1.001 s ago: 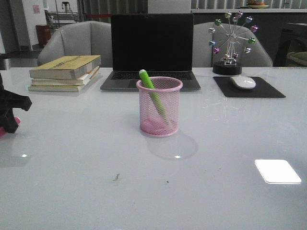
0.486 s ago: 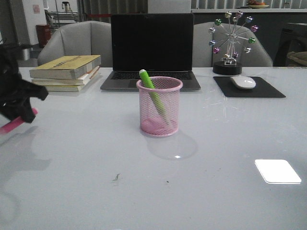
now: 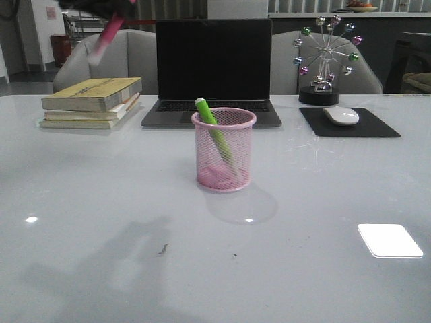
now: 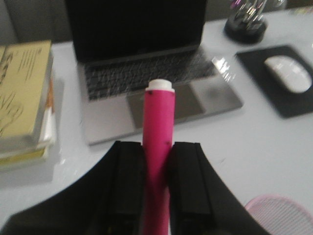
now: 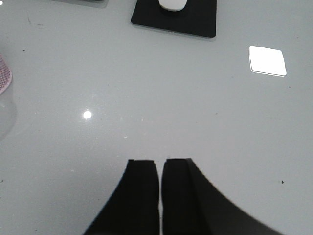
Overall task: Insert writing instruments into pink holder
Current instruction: 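Lift the pink marker upright with the left gripper toward the holder, then lower the pink marker into the holder beside the green marker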
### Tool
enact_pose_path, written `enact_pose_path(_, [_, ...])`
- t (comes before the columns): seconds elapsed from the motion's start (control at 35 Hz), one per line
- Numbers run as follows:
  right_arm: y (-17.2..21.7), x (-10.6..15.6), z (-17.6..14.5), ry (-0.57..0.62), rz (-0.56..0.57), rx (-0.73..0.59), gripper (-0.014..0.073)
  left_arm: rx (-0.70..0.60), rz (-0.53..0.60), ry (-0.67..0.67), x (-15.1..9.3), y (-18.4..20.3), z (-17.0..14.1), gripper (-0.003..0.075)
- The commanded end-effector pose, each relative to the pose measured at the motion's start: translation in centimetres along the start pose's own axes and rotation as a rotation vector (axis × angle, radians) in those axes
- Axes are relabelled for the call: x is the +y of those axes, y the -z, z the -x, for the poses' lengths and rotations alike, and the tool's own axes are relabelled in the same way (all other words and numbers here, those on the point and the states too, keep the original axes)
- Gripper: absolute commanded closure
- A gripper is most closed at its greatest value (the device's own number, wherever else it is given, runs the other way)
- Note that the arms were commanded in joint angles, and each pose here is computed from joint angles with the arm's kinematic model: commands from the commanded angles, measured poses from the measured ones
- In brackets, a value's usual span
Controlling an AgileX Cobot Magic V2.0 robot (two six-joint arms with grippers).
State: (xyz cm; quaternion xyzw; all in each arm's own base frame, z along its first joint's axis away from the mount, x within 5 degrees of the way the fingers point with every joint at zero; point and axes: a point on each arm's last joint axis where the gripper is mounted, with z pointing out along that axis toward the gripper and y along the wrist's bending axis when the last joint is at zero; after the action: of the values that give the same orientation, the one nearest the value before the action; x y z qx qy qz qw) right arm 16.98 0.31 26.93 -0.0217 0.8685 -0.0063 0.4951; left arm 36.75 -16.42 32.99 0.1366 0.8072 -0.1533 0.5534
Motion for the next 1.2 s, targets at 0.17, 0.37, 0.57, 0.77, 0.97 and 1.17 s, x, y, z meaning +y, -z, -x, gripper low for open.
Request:
enact_pose_path(0.17, [0.5,-0.1,1.6,0.0,-0.008,-0.106,0.0398,-0.504,-0.16,0.014,-7.6,3.6,5.5,0.0624])
enact_pose_path(0.37, [0.5,-0.1,1.6,0.0,-0.008,-0.106,0.0398,-0.533,-0.23,0.036,-11.1,1.2,2.9,0.0617])
enact_pose_path(0.57, [0.5,-0.1,1.6,0.0,-0.008,-0.106,0.0398,-0.622,-0.272,0.044,-12.7,-1.0,-1.9,0.0617])
enact_pose_path(0.77, [0.5,-0.1,1.6,0.0,-0.008,-0.106,0.0398,-0.653,-0.285,0.016,-12.0,-2.3,-5.8,0.0617])
enact_pose_path(0.97, [0.5,-0.1,1.6,0.0,-0.008,-0.106,0.0398,-0.706,-0.36,0.012,-10.8,-4.5,-8.5,0.0617])
enact_pose_path(1.17, [0.5,-0.1,1.6,0.0,-0.008,-0.106,0.0398,-0.712,-0.338,0.035,-9.4,-5.8,-9.9,0.0617])
